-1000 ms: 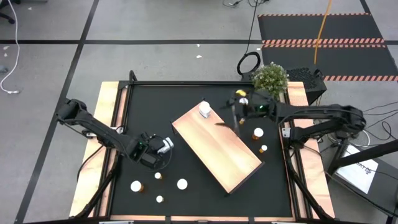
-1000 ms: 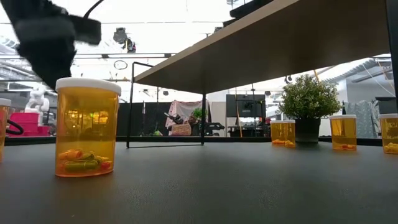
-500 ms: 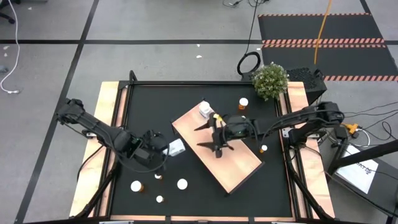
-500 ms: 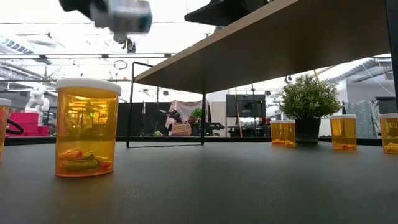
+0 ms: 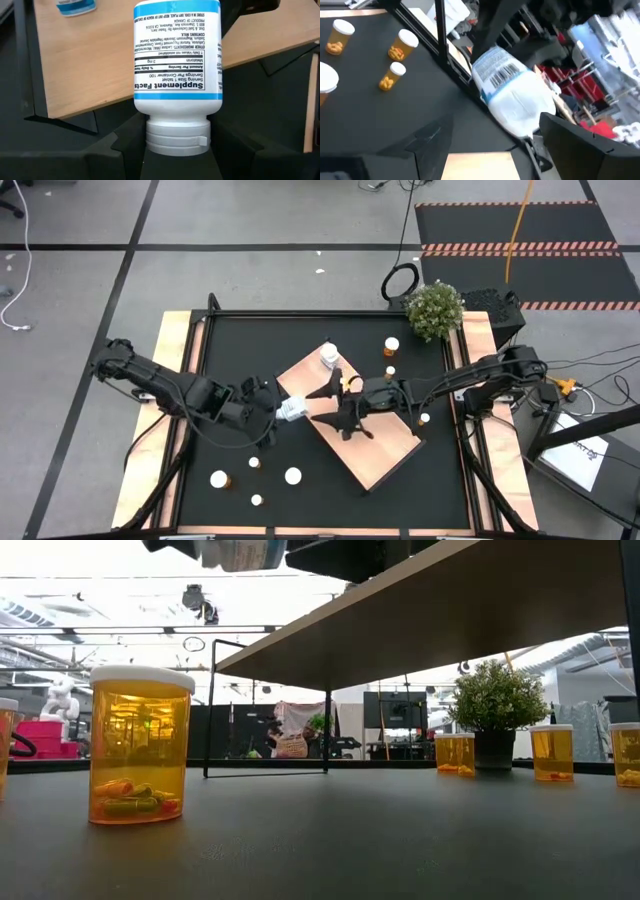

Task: Pick and place medicine bottles onto shelf by color
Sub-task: Put the white pill bottle on the shelf aligned with the other white pill bottle

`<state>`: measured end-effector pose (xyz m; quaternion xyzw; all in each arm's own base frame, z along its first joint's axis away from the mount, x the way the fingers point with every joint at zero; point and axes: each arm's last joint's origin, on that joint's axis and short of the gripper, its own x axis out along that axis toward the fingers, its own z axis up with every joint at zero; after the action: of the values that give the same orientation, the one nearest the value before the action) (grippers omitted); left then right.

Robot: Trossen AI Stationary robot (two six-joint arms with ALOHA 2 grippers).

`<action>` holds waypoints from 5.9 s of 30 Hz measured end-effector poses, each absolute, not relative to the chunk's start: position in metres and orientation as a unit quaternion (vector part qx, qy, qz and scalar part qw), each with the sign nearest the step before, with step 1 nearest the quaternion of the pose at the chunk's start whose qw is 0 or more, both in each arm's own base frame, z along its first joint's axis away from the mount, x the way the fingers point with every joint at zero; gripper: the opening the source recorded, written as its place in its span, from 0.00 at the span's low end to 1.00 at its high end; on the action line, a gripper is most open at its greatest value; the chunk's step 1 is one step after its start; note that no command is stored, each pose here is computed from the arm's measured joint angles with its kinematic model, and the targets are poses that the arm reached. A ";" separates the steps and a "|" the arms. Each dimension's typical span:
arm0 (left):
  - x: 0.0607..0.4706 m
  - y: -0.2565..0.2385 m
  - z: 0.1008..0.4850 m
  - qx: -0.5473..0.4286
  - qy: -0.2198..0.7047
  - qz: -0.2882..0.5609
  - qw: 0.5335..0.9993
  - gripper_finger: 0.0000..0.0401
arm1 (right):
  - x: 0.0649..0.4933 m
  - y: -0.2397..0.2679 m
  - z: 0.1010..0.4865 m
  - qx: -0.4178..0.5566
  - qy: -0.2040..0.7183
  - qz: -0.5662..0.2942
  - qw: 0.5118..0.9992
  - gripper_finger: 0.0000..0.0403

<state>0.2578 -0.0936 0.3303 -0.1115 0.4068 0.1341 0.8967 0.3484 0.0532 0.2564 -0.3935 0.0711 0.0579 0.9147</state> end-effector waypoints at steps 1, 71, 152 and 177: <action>0.258 -0.093 0.330 -0.112 0.407 0.134 0.896 0.47 | 0.349 0.054 0.257 -0.398 0.064 0.057 0.913 0.73; 0.306 -0.072 0.317 0.075 0.366 0.112 0.921 0.58 | 0.330 0.005 0.274 -0.092 0.122 0.091 0.984 0.57; 0.386 -0.090 0.357 0.196 -0.206 0.064 0.957 0.57 | 0.235 0.026 0.330 -0.139 -0.259 0.156 0.943 0.58; 0.385 -0.097 0.353 0.167 -0.162 0.093 0.968 0.60 | 0.230 0.024 0.331 -0.094 -0.216 0.132 0.963 0.74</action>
<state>0.3846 -0.0973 0.3532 0.1674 -0.1620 0.0932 0.9680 0.2297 0.0237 0.3310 -0.0942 -0.2162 0.1320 0.9628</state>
